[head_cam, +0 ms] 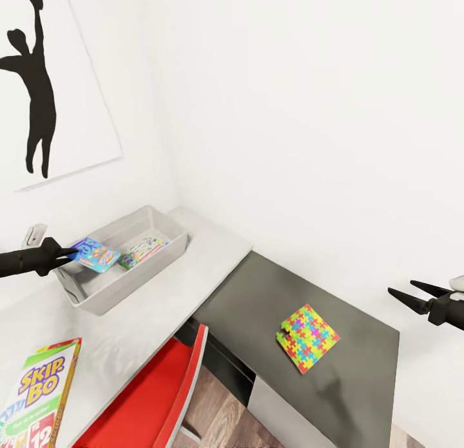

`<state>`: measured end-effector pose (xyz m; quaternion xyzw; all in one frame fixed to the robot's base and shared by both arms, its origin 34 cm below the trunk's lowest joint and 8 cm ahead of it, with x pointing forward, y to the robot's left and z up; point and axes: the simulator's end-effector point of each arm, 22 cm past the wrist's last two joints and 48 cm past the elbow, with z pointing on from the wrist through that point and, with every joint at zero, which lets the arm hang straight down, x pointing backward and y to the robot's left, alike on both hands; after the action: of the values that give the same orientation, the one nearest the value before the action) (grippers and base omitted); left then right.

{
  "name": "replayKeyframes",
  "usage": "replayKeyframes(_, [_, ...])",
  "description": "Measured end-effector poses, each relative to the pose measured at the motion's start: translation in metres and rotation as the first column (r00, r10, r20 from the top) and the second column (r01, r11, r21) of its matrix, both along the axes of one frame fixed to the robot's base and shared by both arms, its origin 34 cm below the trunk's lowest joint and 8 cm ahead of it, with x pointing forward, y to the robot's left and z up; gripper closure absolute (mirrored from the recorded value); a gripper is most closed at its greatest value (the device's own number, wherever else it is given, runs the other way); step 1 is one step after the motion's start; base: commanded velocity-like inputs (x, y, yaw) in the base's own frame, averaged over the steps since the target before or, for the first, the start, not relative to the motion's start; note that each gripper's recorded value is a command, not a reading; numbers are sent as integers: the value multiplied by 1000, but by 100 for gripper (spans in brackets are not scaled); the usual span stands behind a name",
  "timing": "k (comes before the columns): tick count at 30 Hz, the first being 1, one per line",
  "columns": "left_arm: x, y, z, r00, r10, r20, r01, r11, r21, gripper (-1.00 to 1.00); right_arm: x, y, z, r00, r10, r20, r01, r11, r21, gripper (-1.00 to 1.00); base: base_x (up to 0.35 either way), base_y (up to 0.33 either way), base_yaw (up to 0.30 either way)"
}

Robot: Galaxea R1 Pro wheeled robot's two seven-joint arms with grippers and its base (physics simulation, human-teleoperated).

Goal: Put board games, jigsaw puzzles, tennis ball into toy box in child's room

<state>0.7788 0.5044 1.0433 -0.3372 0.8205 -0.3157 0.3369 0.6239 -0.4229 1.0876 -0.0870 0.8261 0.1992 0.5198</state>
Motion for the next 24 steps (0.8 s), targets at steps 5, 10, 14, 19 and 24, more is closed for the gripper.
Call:
replayKeyframes(5, [1, 0, -4, 1000, 0, -6, 0, 1000, 0, 100, 1, 0, -4, 1000, 1, -8, -1, 1000, 1, -100, 0, 0, 0])
replayKeyframes(10, [2, 0, -9, 1000, 0, -13, 0, 1000, 1, 100, -1, 5, -7, 1000, 22, -14, -22, 1000, 12, -100, 0, 0, 0])
replayKeyframes(14, [7, 4, -6, 1000, 11, -11, -11, 1000, -3, 100, -3, 11, -8, 999, 51, -17, -50, 998, 27, -100, 0, 0, 0])
replayKeyframes(19, [8, 19, -19, 998, 24, -60, -20, 998, 63, 100, -4, 14, -11, 998, 65, -24, -64, 997, 34, -100, 0, 0, 0])
replayKeyframes(24, [14, 10, -23, 999, 10, -53, -8, 999, 43, 100, -3, 14, -15, 997, 66, -31, -65, 997, 34, -100, 0, 0, 0])
